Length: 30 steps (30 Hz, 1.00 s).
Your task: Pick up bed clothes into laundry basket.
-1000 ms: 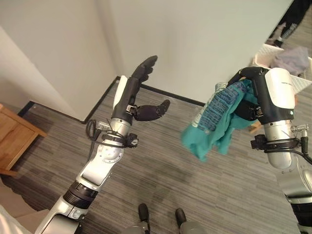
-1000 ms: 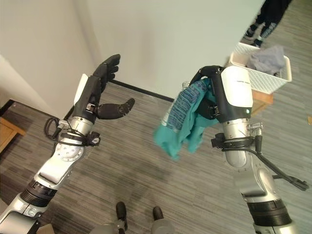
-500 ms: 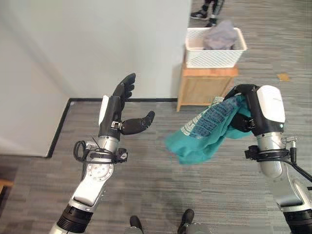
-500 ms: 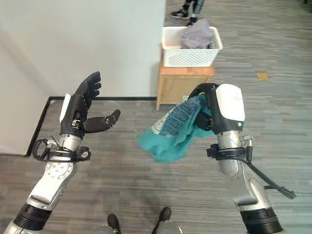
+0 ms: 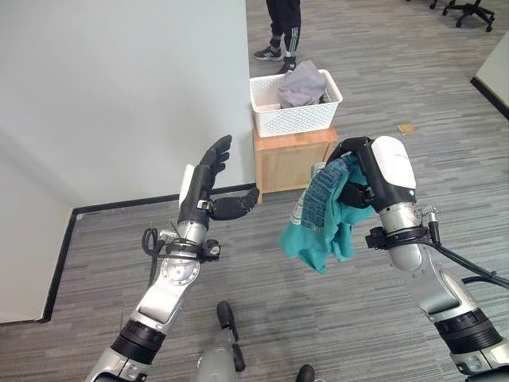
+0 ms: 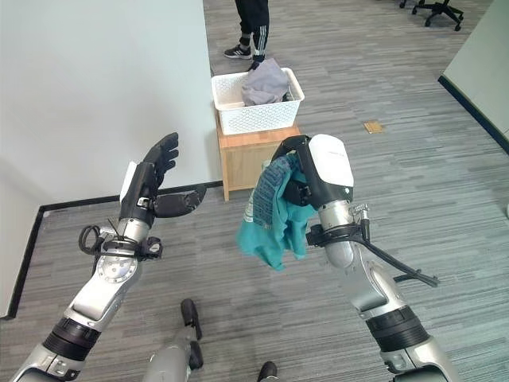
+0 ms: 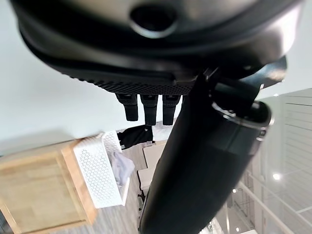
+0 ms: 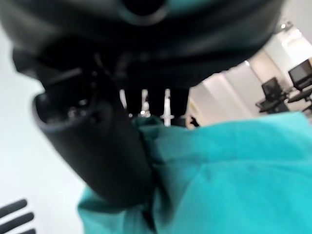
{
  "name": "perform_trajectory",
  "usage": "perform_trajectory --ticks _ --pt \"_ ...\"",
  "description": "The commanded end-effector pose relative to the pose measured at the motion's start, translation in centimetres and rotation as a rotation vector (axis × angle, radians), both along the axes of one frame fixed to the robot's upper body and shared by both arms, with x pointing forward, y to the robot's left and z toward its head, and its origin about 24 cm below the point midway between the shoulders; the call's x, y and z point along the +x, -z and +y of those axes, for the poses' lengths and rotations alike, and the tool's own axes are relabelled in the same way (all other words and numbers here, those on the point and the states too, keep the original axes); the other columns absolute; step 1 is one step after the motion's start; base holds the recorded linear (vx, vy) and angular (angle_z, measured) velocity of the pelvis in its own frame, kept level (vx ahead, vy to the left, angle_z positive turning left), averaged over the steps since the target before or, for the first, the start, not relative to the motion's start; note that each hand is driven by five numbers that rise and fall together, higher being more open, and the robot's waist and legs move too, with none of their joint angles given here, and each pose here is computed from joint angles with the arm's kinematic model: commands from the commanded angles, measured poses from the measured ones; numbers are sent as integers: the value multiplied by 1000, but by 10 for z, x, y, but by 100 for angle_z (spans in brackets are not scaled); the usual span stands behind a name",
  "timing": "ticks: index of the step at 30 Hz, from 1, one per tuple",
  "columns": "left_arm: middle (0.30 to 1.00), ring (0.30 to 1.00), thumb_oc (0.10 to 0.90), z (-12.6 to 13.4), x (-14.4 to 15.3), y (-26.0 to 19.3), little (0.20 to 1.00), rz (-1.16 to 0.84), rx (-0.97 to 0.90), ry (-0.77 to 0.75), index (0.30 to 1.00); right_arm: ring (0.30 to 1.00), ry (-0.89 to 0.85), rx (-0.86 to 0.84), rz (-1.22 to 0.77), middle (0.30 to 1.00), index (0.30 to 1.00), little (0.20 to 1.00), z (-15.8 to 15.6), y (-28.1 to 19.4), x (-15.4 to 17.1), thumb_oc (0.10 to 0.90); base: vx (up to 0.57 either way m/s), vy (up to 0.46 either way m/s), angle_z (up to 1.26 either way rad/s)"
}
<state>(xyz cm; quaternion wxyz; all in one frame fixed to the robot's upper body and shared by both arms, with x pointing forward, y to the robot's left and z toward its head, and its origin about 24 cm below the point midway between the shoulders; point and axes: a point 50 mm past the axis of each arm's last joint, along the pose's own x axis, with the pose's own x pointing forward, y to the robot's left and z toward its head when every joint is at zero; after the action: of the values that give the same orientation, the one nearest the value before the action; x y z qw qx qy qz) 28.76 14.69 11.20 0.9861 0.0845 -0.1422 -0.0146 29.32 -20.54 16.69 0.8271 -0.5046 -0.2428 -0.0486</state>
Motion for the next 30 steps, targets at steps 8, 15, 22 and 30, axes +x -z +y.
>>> perform_trajectory --ticks 8,15,22,30 --pt "900 900 800 -10 6 -81 900 -365 -6 0 900 300 -15 -34 -502 300 300 300 25 -96 -9 400 400 216 -14" --pt "900 900 800 -19 12 -89 900 -390 8 35 900 300 135 12 -426 300 300 300 -11 -86 -1 400 211 -81 38" --pt "900 900 800 -17 10 -79 900 -345 -44 38 900 300 130 62 -344 300 300 300 -6 -67 7 400 212 -142 -18" --pt "900 900 800 -20 17 -77 900 -312 -142 25 900 300 117 33 -362 300 300 300 0 -96 27 400 89 -122 -53"
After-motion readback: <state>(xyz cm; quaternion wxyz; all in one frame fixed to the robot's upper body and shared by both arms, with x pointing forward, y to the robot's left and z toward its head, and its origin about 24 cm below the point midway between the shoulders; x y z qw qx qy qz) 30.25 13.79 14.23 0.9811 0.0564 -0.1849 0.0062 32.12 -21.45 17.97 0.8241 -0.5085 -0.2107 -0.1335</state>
